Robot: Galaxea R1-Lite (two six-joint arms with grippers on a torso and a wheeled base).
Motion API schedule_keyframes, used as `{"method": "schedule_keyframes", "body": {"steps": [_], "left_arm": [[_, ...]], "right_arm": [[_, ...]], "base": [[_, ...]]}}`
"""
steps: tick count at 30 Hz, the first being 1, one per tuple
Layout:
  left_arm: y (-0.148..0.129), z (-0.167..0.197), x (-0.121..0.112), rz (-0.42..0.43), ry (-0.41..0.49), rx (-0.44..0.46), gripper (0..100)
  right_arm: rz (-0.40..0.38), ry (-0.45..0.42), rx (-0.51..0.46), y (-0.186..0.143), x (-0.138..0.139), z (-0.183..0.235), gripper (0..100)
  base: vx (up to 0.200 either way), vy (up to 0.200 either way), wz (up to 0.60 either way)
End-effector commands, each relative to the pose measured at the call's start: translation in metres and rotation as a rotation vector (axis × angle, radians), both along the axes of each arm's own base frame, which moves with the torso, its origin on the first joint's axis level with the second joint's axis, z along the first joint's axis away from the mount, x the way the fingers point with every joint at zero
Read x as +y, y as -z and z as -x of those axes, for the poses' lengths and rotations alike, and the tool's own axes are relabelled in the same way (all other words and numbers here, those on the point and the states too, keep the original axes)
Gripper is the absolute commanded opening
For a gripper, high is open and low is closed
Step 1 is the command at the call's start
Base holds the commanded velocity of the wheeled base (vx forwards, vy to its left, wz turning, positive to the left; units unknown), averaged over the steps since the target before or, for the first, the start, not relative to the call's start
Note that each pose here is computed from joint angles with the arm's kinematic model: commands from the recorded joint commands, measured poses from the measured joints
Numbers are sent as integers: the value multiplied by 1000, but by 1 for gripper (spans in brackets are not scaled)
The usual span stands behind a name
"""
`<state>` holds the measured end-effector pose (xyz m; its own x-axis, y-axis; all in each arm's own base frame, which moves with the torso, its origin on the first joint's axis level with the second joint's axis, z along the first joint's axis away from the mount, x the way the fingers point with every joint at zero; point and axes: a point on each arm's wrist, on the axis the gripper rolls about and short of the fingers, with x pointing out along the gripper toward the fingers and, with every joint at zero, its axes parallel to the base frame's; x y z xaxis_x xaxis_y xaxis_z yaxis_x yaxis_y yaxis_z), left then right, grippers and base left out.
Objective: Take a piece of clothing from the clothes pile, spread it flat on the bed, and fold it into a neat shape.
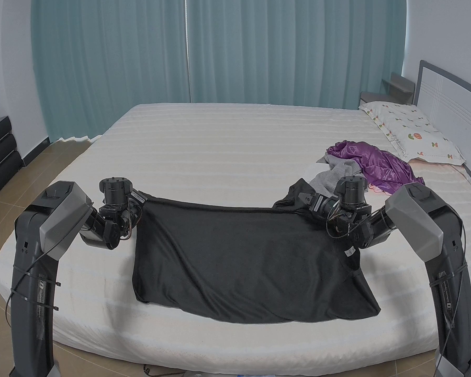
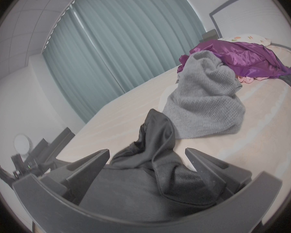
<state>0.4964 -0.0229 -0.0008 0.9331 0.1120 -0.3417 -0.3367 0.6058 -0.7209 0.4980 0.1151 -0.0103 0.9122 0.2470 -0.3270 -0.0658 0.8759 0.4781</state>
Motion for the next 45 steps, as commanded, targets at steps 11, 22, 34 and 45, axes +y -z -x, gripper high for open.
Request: {"method": "schedule_keyframes", "body": {"steps": [11,22,34,45], "left_arm": [[0,0,0,-5,0,0,0],[-9,-6,10,-6,-21,-40,0],[-29,-17,28,-5,-56,-113,0],[-31,-21,33,2,-62,-165,0]], "right_arm": [[111,46,4,36,1,-13,0],[-30,132,-38,6,-19,-22,0],[-132,190,-90,-11,-33,-33,0],[-185,291,-223,-37,-36,-50,0]], "base": [[0,0,0],[0,0,0],[0,0,0],[0,0,0]]}}
